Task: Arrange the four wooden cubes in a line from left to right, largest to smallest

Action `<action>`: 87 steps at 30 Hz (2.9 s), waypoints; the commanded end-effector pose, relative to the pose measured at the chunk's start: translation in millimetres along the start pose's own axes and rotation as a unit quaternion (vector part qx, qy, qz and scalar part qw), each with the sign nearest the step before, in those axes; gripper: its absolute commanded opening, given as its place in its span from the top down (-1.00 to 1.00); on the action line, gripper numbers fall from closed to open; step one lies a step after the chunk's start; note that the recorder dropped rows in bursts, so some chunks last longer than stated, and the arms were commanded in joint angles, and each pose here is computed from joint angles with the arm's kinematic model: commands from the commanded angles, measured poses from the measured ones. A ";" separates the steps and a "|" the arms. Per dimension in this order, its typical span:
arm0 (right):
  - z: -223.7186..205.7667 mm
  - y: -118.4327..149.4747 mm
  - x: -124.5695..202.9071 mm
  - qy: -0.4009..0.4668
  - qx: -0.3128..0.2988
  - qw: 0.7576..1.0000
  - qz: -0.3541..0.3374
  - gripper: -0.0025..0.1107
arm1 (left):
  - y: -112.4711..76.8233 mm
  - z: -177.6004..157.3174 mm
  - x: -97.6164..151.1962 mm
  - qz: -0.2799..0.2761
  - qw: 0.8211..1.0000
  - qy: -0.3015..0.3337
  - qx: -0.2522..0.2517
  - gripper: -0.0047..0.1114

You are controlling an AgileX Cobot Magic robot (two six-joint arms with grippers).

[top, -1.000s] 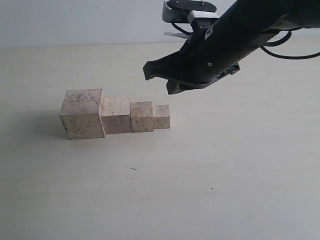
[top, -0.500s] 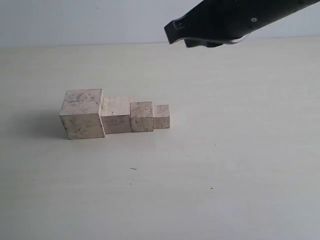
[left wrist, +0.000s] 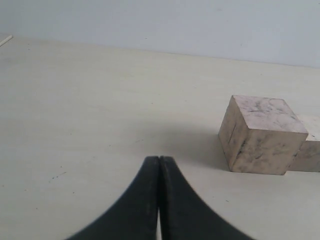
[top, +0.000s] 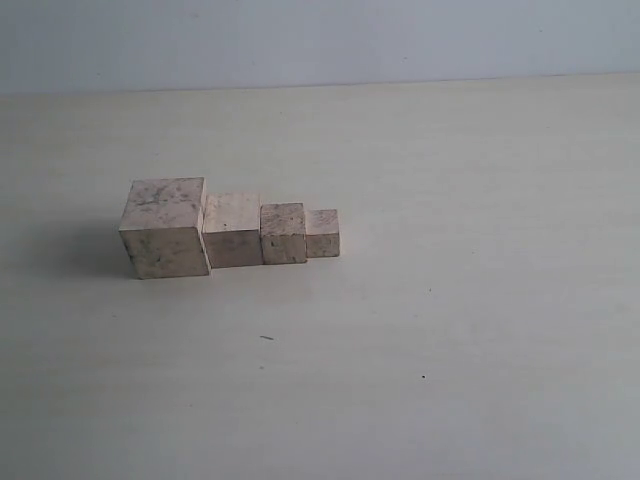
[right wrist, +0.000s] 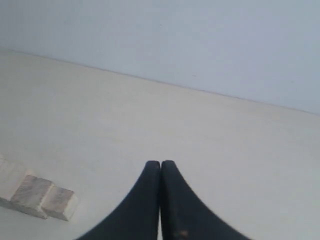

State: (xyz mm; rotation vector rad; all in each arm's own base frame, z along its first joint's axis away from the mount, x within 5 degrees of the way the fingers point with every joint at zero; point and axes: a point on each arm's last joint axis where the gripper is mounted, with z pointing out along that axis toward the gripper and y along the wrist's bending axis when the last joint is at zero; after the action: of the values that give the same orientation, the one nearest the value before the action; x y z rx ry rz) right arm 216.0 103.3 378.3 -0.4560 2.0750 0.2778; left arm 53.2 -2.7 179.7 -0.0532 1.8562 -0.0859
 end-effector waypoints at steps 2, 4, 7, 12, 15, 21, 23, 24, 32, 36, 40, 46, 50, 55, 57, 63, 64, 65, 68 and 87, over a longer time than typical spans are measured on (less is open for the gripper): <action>-33.0 -30.7 39.8 -0.024 0.069 0.997 0.036 0.96 | -0.5 -0.4 -1.3 -0.002 1.000 -0.008 0.004 0.92; -44.4 -40.2 58.7 -0.043 0.100 0.993 0.051 0.96 | -0.5 -0.4 -1.3 -0.002 1.000 -0.008 0.004 0.92; -58.6 -47.6 93.5 -0.071 0.142 0.985 0.069 0.96 | -0.5 -0.4 -1.3 -0.002 1.000 -0.008 0.004 0.92; -78.7 -43.1 145.4 -0.136 0.183 0.971 0.076 0.96 | -0.5 -0.4 -1.3 -0.002 1.000 -0.008 0.004 0.92; -86.1 -34.5 173.5 -0.170 0.184 0.966 0.070 0.96 | -0.5 -0.4 -1.3 -0.002 1.000 -0.008 0.004 0.92; -96.9 -22.9 212.1 -0.240 0.184 0.950 0.077 0.96 | -0.5 -0.4 -1.3 -0.002 1.000 -0.008 0.004 0.92; -95.8 -21.3 222.1 -0.236 0.184 0.951 0.078 0.96 | -0.5 -0.4 -1.3 -0.002 1.000 -0.008 0.004 0.92; -93.4 -21.5 224.7 -0.231 0.182 0.952 0.080 0.96 | -0.5 -0.4 -1.3 -0.002 1.000 -0.008 0.004 0.92; -64.6 -24.5 258.4 -0.188 0.172 0.960 0.114 0.96 | -0.5 -0.4 -1.3 -0.002 1.000 -0.008 0.004 0.92; -64.0 -24.5 259.1 -0.186 0.174 0.961 0.108 0.96 | -0.5 -0.4 -1.3 -0.002 1.000 -0.008 0.004 0.92; -63.5 -24.4 260.4 -0.175 0.177 0.964 0.090 0.96 | -0.5 -0.4 -1.3 -0.002 1.000 -0.008 0.004 0.92; -61.8 -24.1 265.2 -0.147 0.177 0.969 0.090 0.96 | -0.5 -0.4 -1.3 -0.002 1.000 -0.008 0.004 0.92; -61.8 -24.1 265.2 -0.147 0.177 0.969 0.090 0.96 | -0.5 -0.4 -1.3 -0.002 1.000 -0.008 0.004 0.92; -61.8 -24.0 265.1 -0.148 0.176 0.969 0.093 0.96 | -0.5 -0.4 -1.3 -0.002 1.000 -0.008 0.004 0.92; -61.8 -24.0 265.1 -0.148 0.176 0.969 0.093 0.96 | -0.5 -0.4 -1.3 -0.002 1.000 -0.008 0.004 0.92; -61.8 -24.0 265.1 -0.148 0.176 0.969 0.093 0.96 | -0.5 -0.4 -1.3 -0.002 1.000 -0.008 0.004 0.92; -61.8 -24.0 265.1 -0.148 0.176 0.969 0.093 0.96 | -0.5 -0.4 -1.3 -0.002 1.000 -0.008 0.004 0.92; -61.8 -24.0 265.1 -0.148 0.176 0.969 0.093 0.96 | -0.5 -0.4 -1.3 -0.002 1.000 -0.008 0.004 0.92; -61.8 -24.0 265.1 -0.148 0.176 0.969 0.093 0.96 | -0.5 -0.4 -1.3 -0.002 1.000 -0.008 0.004 0.92; -61.8 -24.0 265.1 -0.148 0.175 0.969 0.094 0.96 | -0.5 -0.4 -1.3 -0.002 1.000 -0.008 0.004 0.92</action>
State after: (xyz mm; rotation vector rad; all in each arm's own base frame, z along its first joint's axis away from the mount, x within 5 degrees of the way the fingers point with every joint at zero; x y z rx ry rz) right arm 53.6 3.6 183.6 0.0004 1.8266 0.0855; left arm 53.2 -2.7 179.7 -0.0532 1.8562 -0.0859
